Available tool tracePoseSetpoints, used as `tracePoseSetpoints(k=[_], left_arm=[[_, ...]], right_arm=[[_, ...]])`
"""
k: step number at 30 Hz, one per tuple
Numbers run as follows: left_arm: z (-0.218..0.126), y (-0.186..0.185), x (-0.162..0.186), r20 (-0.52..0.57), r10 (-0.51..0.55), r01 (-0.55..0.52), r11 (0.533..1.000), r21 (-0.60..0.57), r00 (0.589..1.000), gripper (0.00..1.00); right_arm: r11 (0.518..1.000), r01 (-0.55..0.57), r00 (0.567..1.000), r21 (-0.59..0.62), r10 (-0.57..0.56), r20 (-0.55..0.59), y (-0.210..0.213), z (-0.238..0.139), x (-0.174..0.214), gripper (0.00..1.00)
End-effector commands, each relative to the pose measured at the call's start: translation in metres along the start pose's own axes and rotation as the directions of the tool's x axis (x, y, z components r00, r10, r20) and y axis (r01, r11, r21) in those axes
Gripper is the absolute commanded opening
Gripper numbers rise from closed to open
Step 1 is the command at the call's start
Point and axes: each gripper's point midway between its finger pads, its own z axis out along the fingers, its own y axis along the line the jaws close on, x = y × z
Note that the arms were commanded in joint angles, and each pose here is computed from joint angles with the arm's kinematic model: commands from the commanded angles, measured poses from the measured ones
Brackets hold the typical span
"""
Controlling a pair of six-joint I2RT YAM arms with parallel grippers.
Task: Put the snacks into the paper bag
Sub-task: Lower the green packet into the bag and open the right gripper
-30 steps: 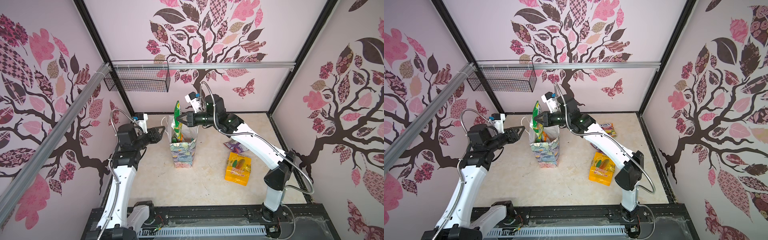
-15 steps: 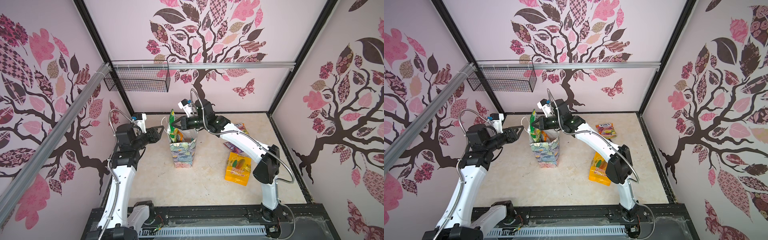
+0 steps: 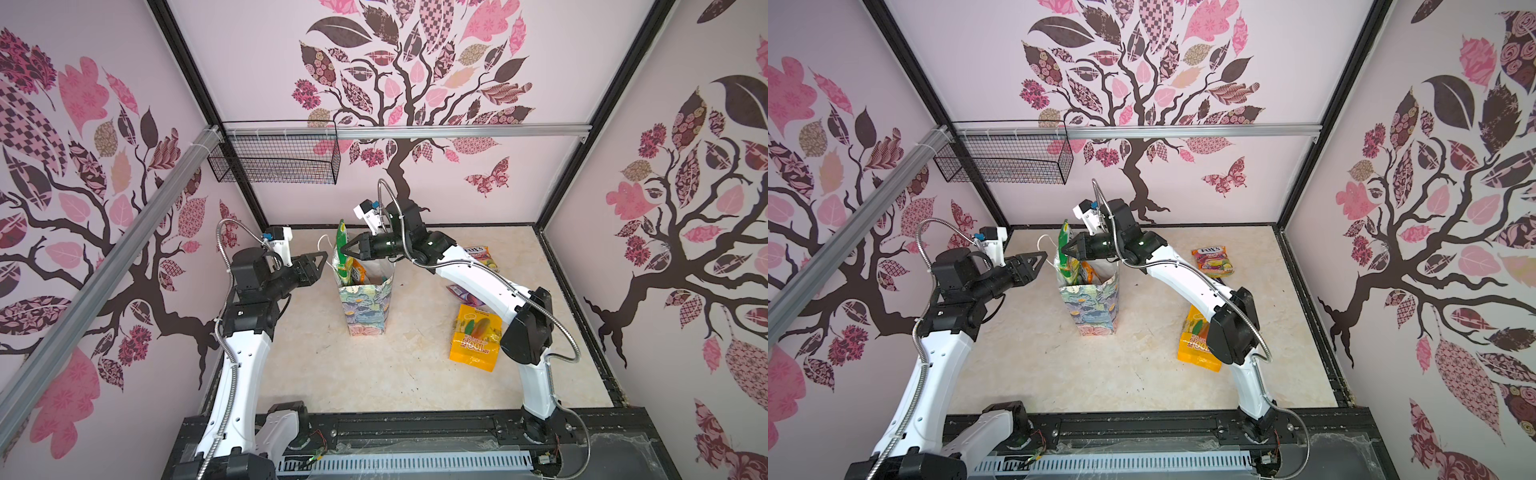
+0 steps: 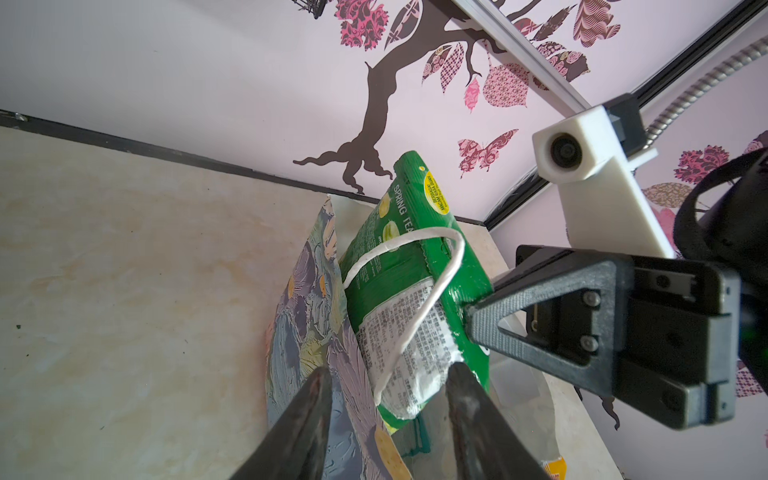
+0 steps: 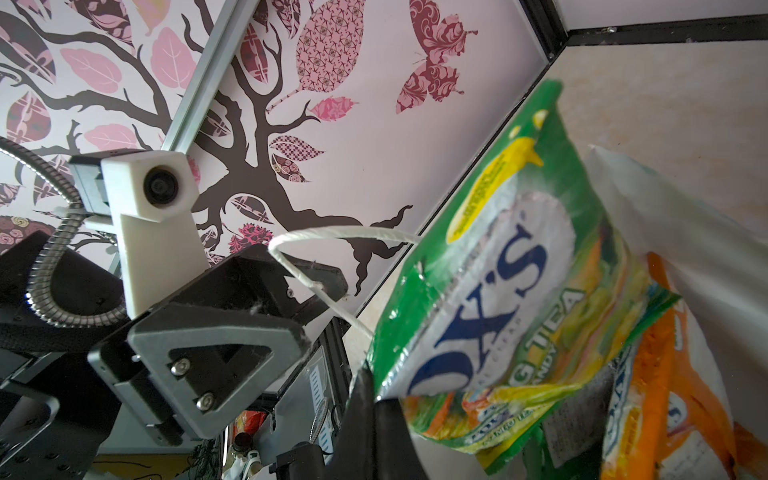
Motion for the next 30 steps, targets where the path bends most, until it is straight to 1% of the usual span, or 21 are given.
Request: tracePoseSetpoints(k=[1, 4, 7, 9, 11, 12, 19, 30], left_arm=[[0.003, 0.004, 0.005, 0.0, 0.006, -0.006, 1.0, 0.011, 1.0, 0.47], [0.003, 0.004, 0.005, 0.0, 0.003, -0.003, 1.0, 0.012, 1.0, 0.47], [0.002, 0.005, 0.004, 0.002, 0.002, -0.002, 1.0, 0.008, 1.0, 0.47], [0.002, 0.005, 0.005, 0.0, 0.003, -0.003, 1.0, 0.009, 1.0, 0.47], [0.002, 0.005, 0.004, 0.004, 0.005, -0.005, 1.0, 0.008, 1.0, 0.47], [0.002, 0.005, 0.004, 0.003, 0.004, -0.004, 1.0, 0.008, 1.0, 0.47], [0.001, 0.005, 0.003, 0.008, 0.005, -0.005, 1.0, 0.006, 1.0, 0.47], [0.001, 0.006, 0.003, 0.009, 0.004, -0.004, 1.0, 0.007, 1.0, 0.47]], right_arm=[[0.998, 0.06, 0.997, -0.016, -0.06, 0.039, 0.012, -0.001, -0.015, 0.01], [0.999, 0.048, 0.998, -0.012, -0.048, 0.037, 0.01, 0.0, -0.015, 0.01], [0.999, 0.04, 0.998, -0.025, -0.039, 0.04, 0.013, 0.002, -0.017, 0.06], [0.999, 0.034, 0.999, -0.034, -0.033, 0.032, 0.014, 0.003, -0.016, 0.07], [0.999, 0.021, 1.0, -0.025, -0.021, 0.017, 0.01, 0.005, -0.012, 0.11], [0.998, 0.041, 0.999, -0.04, -0.039, 0.038, 0.021, 0.0, -0.021, 0.13], [0.997, 0.058, 0.997, -0.042, -0.056, 0.056, 0.034, -0.01, -0.028, 0.23], [0.995, 0.103, 0.99, -0.017, -0.101, 0.097, 0.052, -0.029, -0.037, 0.24]])
